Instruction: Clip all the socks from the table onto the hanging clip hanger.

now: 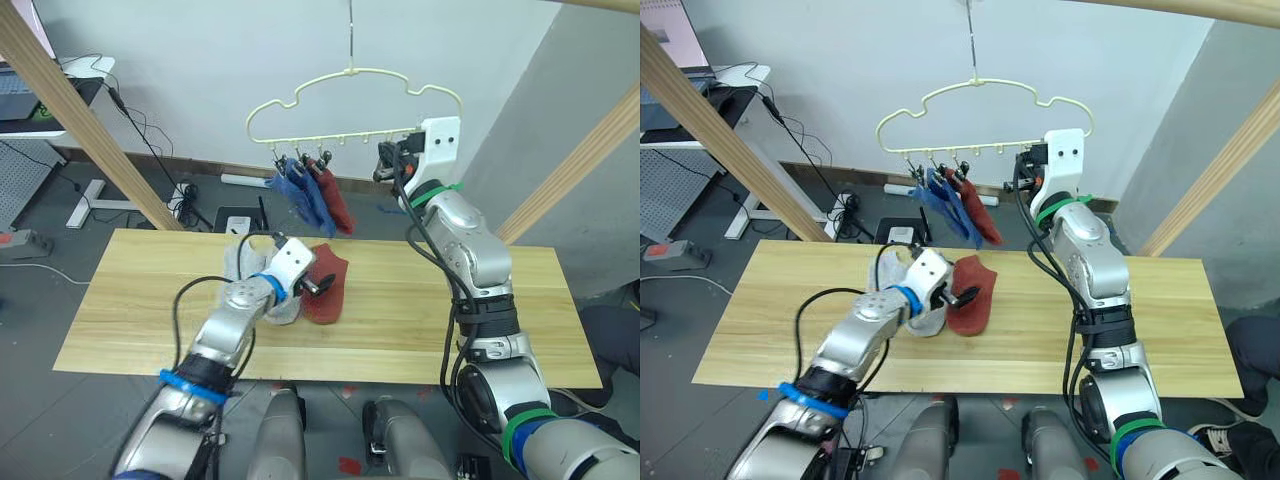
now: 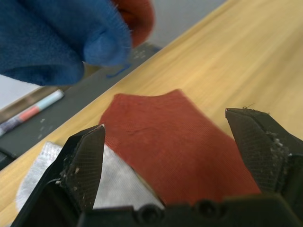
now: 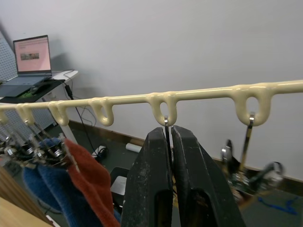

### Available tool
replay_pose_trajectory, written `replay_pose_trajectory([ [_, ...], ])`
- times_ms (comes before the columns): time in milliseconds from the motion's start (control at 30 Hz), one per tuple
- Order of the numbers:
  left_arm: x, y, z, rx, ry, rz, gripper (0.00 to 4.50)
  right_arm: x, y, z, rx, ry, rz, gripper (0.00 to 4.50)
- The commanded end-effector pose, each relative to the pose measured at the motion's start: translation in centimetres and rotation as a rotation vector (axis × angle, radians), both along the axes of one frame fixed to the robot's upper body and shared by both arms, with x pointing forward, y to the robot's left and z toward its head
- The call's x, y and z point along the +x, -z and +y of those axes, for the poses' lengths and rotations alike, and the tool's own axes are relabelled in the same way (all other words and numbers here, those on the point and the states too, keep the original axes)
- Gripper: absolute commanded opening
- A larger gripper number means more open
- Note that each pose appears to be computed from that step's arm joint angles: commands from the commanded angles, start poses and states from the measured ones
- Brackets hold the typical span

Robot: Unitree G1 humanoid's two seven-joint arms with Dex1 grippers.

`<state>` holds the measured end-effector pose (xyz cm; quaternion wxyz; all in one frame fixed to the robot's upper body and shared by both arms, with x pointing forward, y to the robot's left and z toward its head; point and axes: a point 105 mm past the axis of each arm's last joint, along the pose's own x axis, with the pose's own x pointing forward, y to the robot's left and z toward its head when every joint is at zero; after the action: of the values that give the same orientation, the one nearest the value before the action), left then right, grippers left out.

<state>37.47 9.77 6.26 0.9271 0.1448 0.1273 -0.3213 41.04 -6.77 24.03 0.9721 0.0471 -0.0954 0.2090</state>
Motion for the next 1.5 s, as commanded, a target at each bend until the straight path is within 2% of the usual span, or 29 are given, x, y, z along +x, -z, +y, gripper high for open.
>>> replay_pose_trajectory([
  [33, 1.3, 0.9, -0.5, 0.047, -0.024, -0.019, 4.50, -0.5, -0.7, 0.0, 0.014, 0.000, -0.019, 0.01],
  [167, 1.8, 3.2, -0.9, 0.062, -0.033, 0.075, 4.50, -0.7, -0.7, 0.1, 0.016, 0.001, -0.016, 0.01],
  [333, 1.7, 4.2, -1.4, 0.116, 0.021, 0.107, 4.50, -0.8, -0.6, -0.2, 0.013, 0.009, -0.012, 0.01],
  [467, 1.2, 4.8, -1.8, 0.166, 0.080, 0.123, 3.68, -0.8, -0.6, -0.3, 0.008, 0.010, -0.008, 0.00],
  [600, 0.5, 4.8, -2.4, 0.162, 0.130, 0.126, 2.81, -0.7, -0.5, -0.4, 0.005, 0.012, -0.005, 0.00],
  [733, 0.1, 4.4, -2.6, 0.133, 0.138, 0.099, 2.10, -0.6, -0.5, -0.7, -0.001, 0.014, -0.008, 0.00],
  [800, -0.1, 3.9, -2.8, 0.084, 0.137, 0.091, 1.75, -0.5, -0.5, -0.8, -0.004, 0.016, -0.009, 0.00],
  [1033, -1.3, 1.7, -3.2, -0.038, 0.181, 0.034, 0.03, -0.3, -0.4, -1.1, -0.019, 0.012, -0.007, 0.00],
  [1133, -1.7, 0.6, -3.2, -0.092, 0.189, 0.011, 0.03, -0.2, -0.4, -1.2, -0.026, 0.009, -0.006, 0.00],
  [1233, -2.7, -2.7, -3.6, -0.252, 0.245, -0.065, 0.03, -0.1, -0.4, -1.4, -0.019, -0.002, 0.008, 0.00],
  [1300, -3.2, -4.8, -3.5, -0.316, 0.270, -0.135, 0.03, -0.2, -0.3, -1.5, -0.003, -0.016, 0.033, 0.00],
  [1400, -3.6, -7.6, -3.2, -0.339, 0.295, -0.268, 0.03, -0.1, -0.1, -1.9, 0.067, -0.033, 0.113, 0.00],
  [1500, -3.8, -9.1, -3.1, -0.260, 0.317, -0.399, 0.03, -0.3, -0.2, -1.9, 0.137, -0.070, 0.198, 0.00],
])
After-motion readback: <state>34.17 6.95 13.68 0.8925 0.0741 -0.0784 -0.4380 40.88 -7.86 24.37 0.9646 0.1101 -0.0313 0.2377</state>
